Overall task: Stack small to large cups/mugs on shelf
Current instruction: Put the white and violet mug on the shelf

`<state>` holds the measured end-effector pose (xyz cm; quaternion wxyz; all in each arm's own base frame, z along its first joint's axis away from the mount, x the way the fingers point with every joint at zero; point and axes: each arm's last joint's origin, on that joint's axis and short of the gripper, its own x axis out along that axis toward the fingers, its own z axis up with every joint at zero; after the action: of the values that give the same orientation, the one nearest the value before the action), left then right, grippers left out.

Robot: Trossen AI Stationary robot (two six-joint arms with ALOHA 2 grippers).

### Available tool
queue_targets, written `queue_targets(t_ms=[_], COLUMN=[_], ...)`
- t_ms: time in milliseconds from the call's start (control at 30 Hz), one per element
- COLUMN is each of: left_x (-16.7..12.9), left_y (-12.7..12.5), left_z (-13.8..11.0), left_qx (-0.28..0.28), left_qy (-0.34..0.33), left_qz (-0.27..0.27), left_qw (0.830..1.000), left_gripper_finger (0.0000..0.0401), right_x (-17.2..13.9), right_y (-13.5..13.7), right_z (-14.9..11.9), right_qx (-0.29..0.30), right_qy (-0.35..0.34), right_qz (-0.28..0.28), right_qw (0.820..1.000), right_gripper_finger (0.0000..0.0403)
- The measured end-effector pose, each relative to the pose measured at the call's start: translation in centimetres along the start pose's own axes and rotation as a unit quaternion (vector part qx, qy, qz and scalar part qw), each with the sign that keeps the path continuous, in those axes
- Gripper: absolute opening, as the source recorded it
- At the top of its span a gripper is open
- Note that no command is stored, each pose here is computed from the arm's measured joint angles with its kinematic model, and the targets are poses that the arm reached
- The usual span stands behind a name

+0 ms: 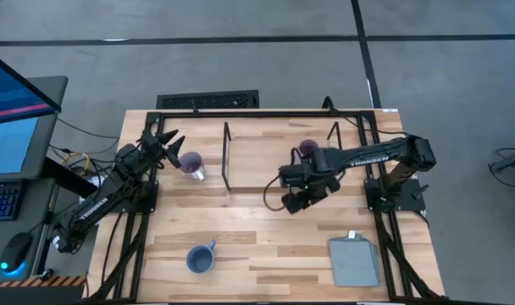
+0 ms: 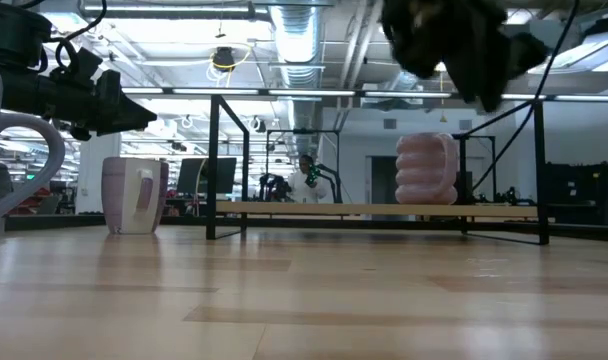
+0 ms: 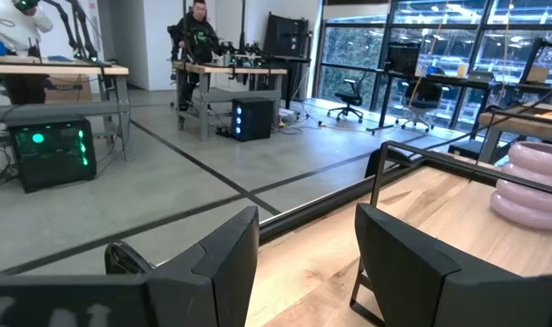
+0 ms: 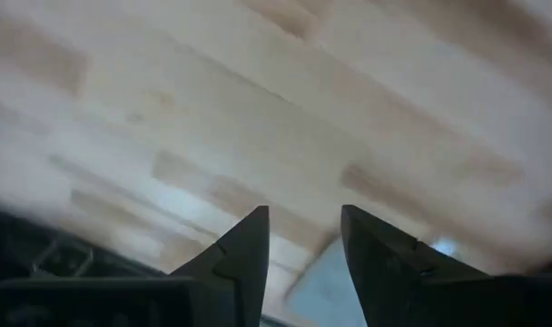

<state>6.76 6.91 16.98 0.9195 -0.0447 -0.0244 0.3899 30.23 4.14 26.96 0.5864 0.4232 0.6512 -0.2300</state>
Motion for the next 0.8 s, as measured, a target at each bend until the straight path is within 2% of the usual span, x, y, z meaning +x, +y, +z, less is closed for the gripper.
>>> queue_targets(t_ms=[100,200,233,300,467,567,633,800], left_x=[0.0,0.0,0.0,0.0,0.0,0.0,0.0,0.0], left_y=[0.0,0.0,0.0,0.0,0.0,0.0,0.0,0.0], left_z=[0.0,0.0,0.0,0.0,0.1,0.1,0.1,0.1], left_qx=[0.0,0.0,0.0,0.0,0.0,-0.004,-0.014,-0.022], left_qy=[0.0,0.0,0.0,-0.001,-0.004,-0.007,-0.008,-0.008], left_qz=[0.0,0.0,0.0,0.0,0.0,-0.001,0.0,-0.001], left_qw=[1.0,1.0,1.0,1.0,1.0,1.0,1.0,1.0], left_gripper_finger=[0.0177,0.0177,0.0177,0.0177,0.0177,0.0177,0.0177,0.0177], right_x=[-2.0,-4.7,-5.9,-7.4,-10.8,-12.3,-13.1,-15.4], right_y=[1.6,2.4,2.7,2.6,2.1,1.6,1.3,-0.2], right_z=[-1.4,-3.0,-3.4,-4.1,-5.5,-6.3,-6.7,-7.6], right_qx=[-0.088,-0.176,-0.204,-0.26,-0.395,-0.454,-0.48,-0.514], right_qy=[-0.068,-0.144,-0.177,-0.222,-0.297,-0.358,-0.386,-0.429], right_qz=[0.013,0.016,0.028,0.019,0.012,-0.006,-0.014,-0.001], right_qw=[0.994,0.974,0.962,0.94,0.869,0.816,0.787,0.743], right_gripper_finger=[0.0157,0.0155,0.0155,0.0154,0.0157,0.0157,0.0156,0.0153])
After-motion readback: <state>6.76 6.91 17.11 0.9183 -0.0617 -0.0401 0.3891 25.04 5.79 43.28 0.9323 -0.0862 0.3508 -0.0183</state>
